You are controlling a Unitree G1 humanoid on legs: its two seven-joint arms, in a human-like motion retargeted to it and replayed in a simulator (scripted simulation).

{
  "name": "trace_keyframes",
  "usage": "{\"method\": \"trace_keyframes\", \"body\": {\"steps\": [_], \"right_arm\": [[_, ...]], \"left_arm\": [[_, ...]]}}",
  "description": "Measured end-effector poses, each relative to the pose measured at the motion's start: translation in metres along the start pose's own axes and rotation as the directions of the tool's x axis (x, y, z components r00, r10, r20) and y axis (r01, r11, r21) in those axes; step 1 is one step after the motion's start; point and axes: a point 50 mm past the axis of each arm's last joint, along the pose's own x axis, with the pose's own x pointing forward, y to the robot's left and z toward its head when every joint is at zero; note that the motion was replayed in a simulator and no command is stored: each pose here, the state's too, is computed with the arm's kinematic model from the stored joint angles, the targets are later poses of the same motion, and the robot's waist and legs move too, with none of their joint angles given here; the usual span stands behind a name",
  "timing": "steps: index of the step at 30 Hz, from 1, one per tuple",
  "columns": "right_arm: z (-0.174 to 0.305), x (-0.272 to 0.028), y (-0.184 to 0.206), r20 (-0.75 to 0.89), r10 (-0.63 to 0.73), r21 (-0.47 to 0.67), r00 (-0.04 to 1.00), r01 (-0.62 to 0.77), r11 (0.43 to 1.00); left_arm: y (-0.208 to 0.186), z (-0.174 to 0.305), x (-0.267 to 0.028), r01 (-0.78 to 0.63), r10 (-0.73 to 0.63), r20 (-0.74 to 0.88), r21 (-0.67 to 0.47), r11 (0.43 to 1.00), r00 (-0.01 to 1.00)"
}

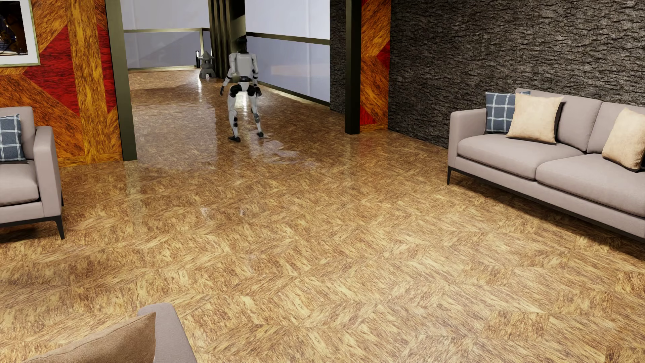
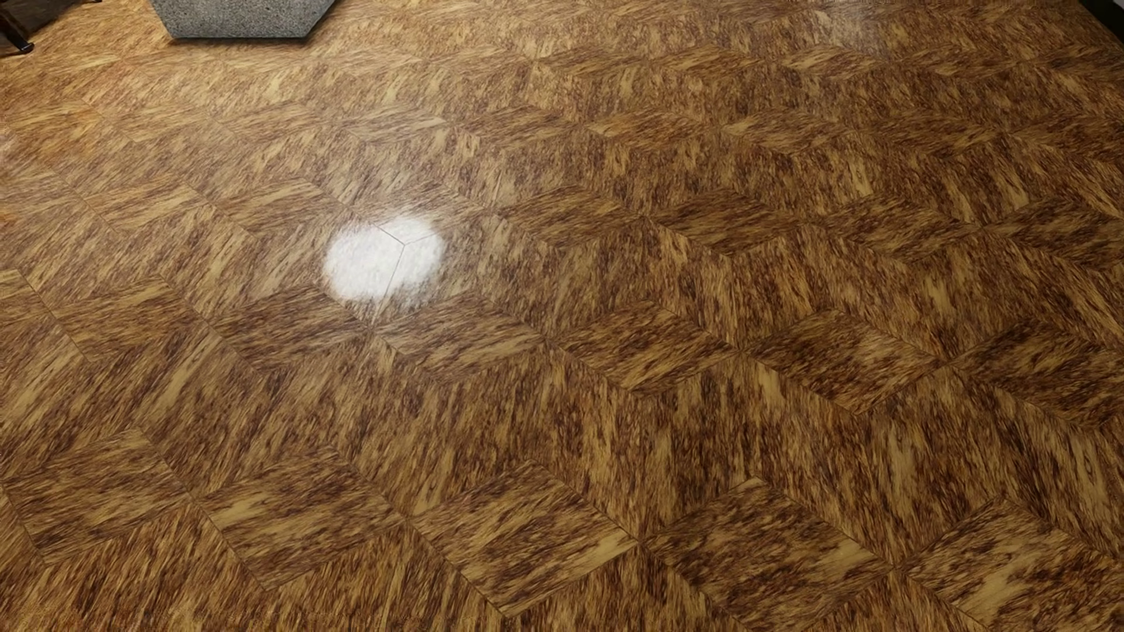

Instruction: Do a 180

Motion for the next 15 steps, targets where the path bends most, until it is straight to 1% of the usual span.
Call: {"method": "trace_keyframes", "body": {"steps": [1, 2, 4, 5, 6, 7, 9, 11, 12, 13, 15], "right_arm": [[-0.007, -0.001, 0.017, -0.006, 0.058, -0.018, 0.998, -0.058, 0.998], [-0.014, -0.004, 0.033, -0.003, 0.107, -0.001, 0.994, -0.107, 0.994], [-0.025, -0.01, 0.06, -0.009, 0.193, 0.117, 0.981, -0.191, 0.975], [-0.028, -0.012, 0.068, -0.021, 0.217, 0.147, 0.976, -0.211, 0.966], [-0.025, -0.013, 0.071, -0.025, 0.234, 0.131, 0.972, -0.228, 0.965], [-0.021, -0.012, 0.069, -0.02, 0.24, 0.084, 0.971, -0.238, 0.968], [-0.01, -0.008, 0.049, 0.013, 0.2, 0.003, 0.98, -0.2, 0.98], [0.01, -0.007, 0.023, 0.07, 0.094, 0.023, 0.993, -0.096, 0.995], [0.02, -0.007, 0.011, 0.106, 0.03, 0.05, 0.994, -0.035, 0.998], [0.031, -0.009, -0.001, 0.147, -0.036, 0.066, 0.989, 0.027, 0.997], [0.05, -0.015, -0.02, 0.233, -0.146, 0.11, 0.961, 0.124, 0.986]], "left_arm": [[0.005, -0.001, 0.002, -0.013, 0.013, -0.007, -0.002, 1.0, 1.0], [0.009, -0.004, 0.003, -0.03, 0.03, -0.021, -0.017, 0.999, 0.999], [0.015, -0.013, 0.002, -0.081, 0.075, -0.063, -0.097, 0.992, 0.995], [0.012, -0.02, 0.0, -0.103, 0.089, -0.097, -0.146, 0.984, 0.991], [0.006, -0.026, -0.003, -0.116, 0.094, -0.129, -0.181, 0.976, 0.987], [-0.003, -0.032, -0.006, -0.108, 0.076, -0.156, -0.207, 0.972, 0.985], [-0.025, -0.043, -0.013, -0.021, -0.021, -0.187, -0.218, 0.976, 0.982], [-0.043, -0.044, -0.017, 0.093, -0.13, -0.209, -0.181, 0.979, 0.969], [-0.049, -0.045, -0.018, 0.135, -0.167, -0.218, -0.154, 0.979, 0.961], [-0.051, -0.048, -0.019, 0.165, -0.19, -0.224, -0.124, 0.978, 0.956], [-0.043, -0.043, -0.015, 0.154, -0.169, -0.204, -0.089, 0.984, 0.964]]}}
